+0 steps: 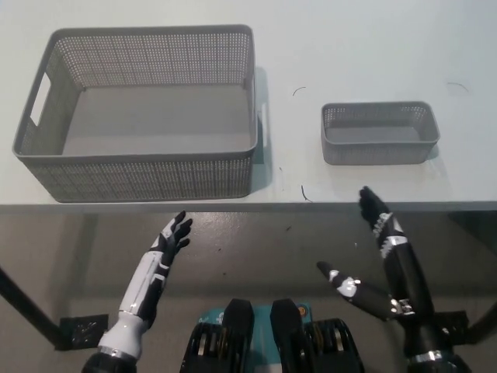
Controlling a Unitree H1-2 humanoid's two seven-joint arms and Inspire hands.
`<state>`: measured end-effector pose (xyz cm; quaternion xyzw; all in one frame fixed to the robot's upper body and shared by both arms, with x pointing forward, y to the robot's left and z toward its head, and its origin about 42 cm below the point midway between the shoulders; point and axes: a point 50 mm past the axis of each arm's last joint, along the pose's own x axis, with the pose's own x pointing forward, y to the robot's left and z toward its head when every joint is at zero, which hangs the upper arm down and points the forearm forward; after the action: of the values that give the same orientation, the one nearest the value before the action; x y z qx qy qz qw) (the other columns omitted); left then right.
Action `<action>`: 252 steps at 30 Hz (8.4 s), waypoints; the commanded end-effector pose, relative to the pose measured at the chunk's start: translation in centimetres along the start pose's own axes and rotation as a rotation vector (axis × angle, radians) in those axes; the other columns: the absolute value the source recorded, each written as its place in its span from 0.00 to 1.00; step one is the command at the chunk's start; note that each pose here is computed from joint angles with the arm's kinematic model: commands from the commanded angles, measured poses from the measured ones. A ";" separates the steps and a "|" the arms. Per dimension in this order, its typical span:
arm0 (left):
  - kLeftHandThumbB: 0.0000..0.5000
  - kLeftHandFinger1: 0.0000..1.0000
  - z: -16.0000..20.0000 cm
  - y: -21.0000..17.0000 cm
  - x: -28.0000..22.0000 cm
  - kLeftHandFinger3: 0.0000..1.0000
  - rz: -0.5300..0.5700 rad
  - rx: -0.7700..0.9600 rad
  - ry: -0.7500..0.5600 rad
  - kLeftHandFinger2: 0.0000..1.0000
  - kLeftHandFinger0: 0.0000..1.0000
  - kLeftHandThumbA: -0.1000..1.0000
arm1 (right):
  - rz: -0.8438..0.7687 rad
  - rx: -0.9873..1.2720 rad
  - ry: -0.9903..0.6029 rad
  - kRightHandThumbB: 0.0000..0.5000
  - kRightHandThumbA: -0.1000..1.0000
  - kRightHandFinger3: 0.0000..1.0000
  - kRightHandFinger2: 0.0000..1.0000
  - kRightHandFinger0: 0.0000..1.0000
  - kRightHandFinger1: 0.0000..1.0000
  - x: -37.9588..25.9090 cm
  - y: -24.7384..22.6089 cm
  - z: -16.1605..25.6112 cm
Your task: Use the right hand to pick up a small rectangular container and put it into a bigger container on the left side
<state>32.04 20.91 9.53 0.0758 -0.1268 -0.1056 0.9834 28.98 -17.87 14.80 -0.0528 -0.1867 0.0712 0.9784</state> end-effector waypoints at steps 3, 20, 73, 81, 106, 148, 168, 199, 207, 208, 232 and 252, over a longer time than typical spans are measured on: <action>0.52 1.00 1.7 -0.8 1.1 1.00 -0.062 0.043 -0.109 1.00 1.00 1.00 | -0.095 -0.083 -0.171 0.00 0.84 1.00 1.00 1.00 1.00 0.4 -2.7 2.9; 0.74 1.00 1.8 -1.6 1.0 1.00 -0.145 0.037 -0.087 1.00 1.00 1.00 | -0.203 -0.697 -0.432 0.47 1.00 1.00 1.00 1.00 1.00 13.1 -17.3 22.5; 0.72 1.00 1.6 -1.5 -0.4 1.00 -0.122 0.071 -0.105 1.00 1.00 1.00 | 0.760 -1.362 0.739 0.84 1.00 1.00 1.00 1.00 1.00 39.7 -6.5 17.0; 0.73 1.00 1.6 -1.3 -0.8 1.00 -0.116 0.064 -0.105 1.00 1.00 1.00 | 0.757 -1.309 0.793 0.92 1.00 1.00 1.00 1.00 1.00 38.8 -5.7 14.6; 0.62 1.00 1.9 -0.6 -0.1 1.00 -0.126 0.111 -0.135 1.00 1.00 1.00 | 0.740 -1.323 0.817 0.83 1.00 1.00 1.00 1.00 1.00 36.2 -8.0 8.7; 0.66 1.00 1.1 -1.2 -1.2 1.00 -0.113 0.100 -0.116 1.00 1.00 1.00 | 0.259 -1.274 0.380 0.39 0.00 0.66 0.50 0.28 0.40 33.8 -9.5 3.8; 0.62 1.00 1.1 -1.1 -1.3 1.00 -0.119 0.101 -0.108 1.00 1.00 1.00 | -0.026 -1.175 -0.058 0.35 0.00 0.95 0.88 0.07 0.55 41.0 -13.4 22.2; 0.71 1.00 0.4 -2.7 -2.4 1.00 -0.180 0.068 -0.061 1.00 1.00 1.00 | 0.342 -1.132 -0.213 0.51 0.00 0.68 0.80 0.00 0.37 40.3 13.3 23.9; 0.69 1.00 0.2 -2.9 -2.6 1.00 -0.191 0.077 -0.067 1.00 1.00 1.00 | 0.393 -1.167 -0.151 0.57 0.00 0.63 0.62 0.01 0.28 38.5 15.9 20.1; 0.70 1.00 0.3 -2.8 -2.4 1.00 -0.192 0.079 -0.072 1.00 1.00 1.00 | 0.397 -1.163 -0.144 0.56 0.00 0.62 0.60 0.00 0.25 38.4 15.9 19.7; 0.74 1.00 0.9 -2.4 -0.9 1.00 -0.258 0.125 -0.077 1.00 1.00 1.00 | 0.639 -1.118 0.124 1.00 0.97 1.00 1.00 1.00 1.00 36.1 16.5 14.0; 0.71 1.00 0.8 -2.3 -1.3 1.00 -0.231 0.118 -0.081 1.00 1.00 1.00 | 0.372 -0.984 -0.388 0.77 1.00 1.00 1.00 1.00 1.00 42.3 0.6 31.2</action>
<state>30.09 18.49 8.74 0.1396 -0.1407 -0.2212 0.9549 57.85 -3.70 50.30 -0.5341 -0.2338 0.1764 0.7930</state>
